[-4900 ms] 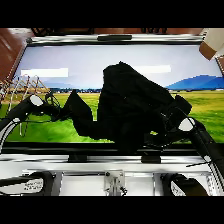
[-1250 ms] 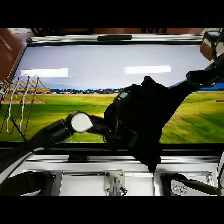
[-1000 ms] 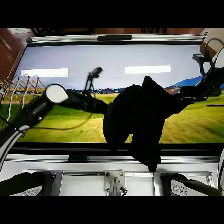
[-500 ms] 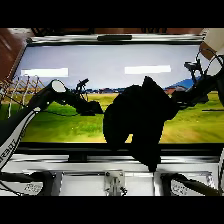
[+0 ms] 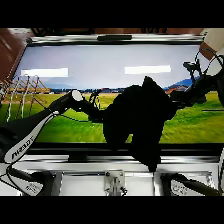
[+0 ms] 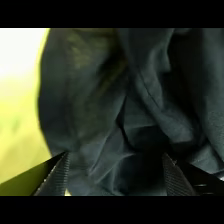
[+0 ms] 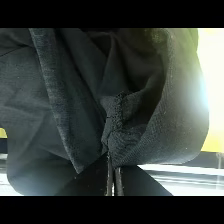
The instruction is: Fold the shirts.
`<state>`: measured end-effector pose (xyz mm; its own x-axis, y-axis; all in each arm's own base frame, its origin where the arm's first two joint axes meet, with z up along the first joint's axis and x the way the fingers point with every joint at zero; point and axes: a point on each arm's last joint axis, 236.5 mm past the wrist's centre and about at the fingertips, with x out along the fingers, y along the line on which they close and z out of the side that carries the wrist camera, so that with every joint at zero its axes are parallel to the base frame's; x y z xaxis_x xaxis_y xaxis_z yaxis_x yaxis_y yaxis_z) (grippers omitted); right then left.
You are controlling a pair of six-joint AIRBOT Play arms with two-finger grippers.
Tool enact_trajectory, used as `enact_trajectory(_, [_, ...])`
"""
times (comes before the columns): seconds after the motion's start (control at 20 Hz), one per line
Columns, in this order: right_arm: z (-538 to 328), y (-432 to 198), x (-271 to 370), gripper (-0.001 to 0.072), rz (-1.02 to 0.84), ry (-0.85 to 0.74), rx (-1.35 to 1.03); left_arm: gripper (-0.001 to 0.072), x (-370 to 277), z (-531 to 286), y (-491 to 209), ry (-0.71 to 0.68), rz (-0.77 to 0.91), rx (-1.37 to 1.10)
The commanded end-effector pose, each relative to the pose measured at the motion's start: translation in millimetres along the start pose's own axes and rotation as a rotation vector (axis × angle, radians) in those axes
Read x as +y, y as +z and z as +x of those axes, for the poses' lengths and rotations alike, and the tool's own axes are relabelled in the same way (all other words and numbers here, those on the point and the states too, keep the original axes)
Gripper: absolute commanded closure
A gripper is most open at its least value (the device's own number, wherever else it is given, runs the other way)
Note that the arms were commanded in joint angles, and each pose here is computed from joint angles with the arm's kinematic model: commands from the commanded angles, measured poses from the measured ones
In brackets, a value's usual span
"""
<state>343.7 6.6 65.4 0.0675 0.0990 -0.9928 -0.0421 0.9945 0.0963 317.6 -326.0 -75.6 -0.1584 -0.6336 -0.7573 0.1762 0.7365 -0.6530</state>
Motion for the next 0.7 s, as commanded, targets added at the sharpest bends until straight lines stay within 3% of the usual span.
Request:
enact_trajectory(0.0, [-0.1, -0.2, 1.2, 0.0658, 0.001, 0.006, 0.0, 0.0028, -6.4, 15.7, 0.4, -0.019, -0.028, -0.001])
enact_trajectory(0.3, [-0.2, 0.3, 7.1, 0.0658, 0.0, 0.031, -0.002, 0.0064, -33.9, 23.9, 27.7, -0.118, -0.098, -0.121])
enact_trajectory(0.4, [-0.2, 0.3, 7.0, 0.0658, 0.0, 0.031, -0.002, 0.0192, -41.7, 23.5, 39.2, -0.147, -0.124, -0.171])
enact_trajectory(0.5, [-0.2, 0.3, 7.1, 0.0658, 0.0, 0.031, -0.002, 0.0268, -46.7, 24.4, 47.3, -0.165, -0.151, -0.207])
enact_trajectory(0.65, [-0.2, 0.3, 7.1, 0.0658, 0.0, 0.031, -0.002, 0.0549, -47.7, 26.0, 49.2, -0.164, -0.15, -0.218])
